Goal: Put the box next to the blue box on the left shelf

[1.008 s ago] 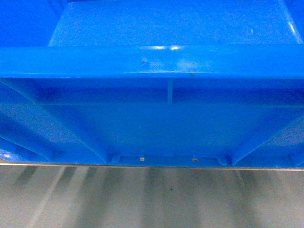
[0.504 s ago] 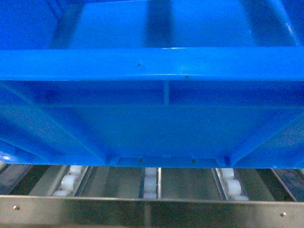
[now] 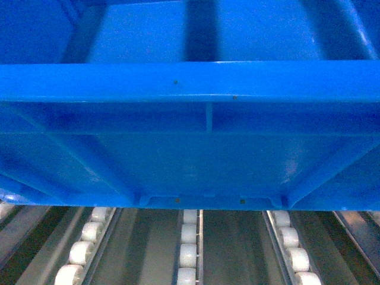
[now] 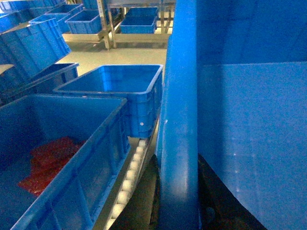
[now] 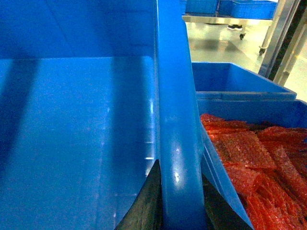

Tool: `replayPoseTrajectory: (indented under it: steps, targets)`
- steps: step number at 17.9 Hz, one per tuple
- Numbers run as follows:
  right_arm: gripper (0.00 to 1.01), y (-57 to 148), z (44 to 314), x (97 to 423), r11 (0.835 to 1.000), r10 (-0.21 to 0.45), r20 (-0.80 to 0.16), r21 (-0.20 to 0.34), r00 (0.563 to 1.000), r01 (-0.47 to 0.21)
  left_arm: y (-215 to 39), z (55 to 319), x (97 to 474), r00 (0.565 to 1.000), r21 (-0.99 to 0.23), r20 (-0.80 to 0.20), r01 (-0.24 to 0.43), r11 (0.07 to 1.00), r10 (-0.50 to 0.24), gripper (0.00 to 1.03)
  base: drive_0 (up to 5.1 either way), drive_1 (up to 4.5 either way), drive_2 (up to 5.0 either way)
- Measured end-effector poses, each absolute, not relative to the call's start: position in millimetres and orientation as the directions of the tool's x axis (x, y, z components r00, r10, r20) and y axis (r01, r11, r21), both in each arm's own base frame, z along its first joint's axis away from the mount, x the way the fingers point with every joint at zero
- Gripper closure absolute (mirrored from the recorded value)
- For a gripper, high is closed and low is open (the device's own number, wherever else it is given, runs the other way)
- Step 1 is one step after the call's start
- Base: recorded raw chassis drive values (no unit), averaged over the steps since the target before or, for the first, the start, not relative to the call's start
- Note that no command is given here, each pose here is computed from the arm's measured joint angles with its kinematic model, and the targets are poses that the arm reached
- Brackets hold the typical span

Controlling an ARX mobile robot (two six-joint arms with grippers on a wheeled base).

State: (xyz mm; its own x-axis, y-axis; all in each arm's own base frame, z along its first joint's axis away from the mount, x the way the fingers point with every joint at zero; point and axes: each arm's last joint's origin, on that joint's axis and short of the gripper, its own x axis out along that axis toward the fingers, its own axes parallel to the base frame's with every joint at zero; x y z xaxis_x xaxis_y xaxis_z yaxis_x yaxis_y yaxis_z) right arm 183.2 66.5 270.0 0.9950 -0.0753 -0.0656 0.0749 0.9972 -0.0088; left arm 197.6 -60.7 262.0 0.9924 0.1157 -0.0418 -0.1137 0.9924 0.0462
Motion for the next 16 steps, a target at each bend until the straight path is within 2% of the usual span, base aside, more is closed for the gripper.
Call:
replayPoseTrajectory:
  steps: [16]
  targets:
    - [0.93,66.4,269.9,183.2,0.997,-0.075,-0.066,-0.009,0.995,0.075,-60.6,262.3,197.5,0.992,0.046,-0.040,-0.114,0.992,0.116,0.90,0.0,0.00,0.0]
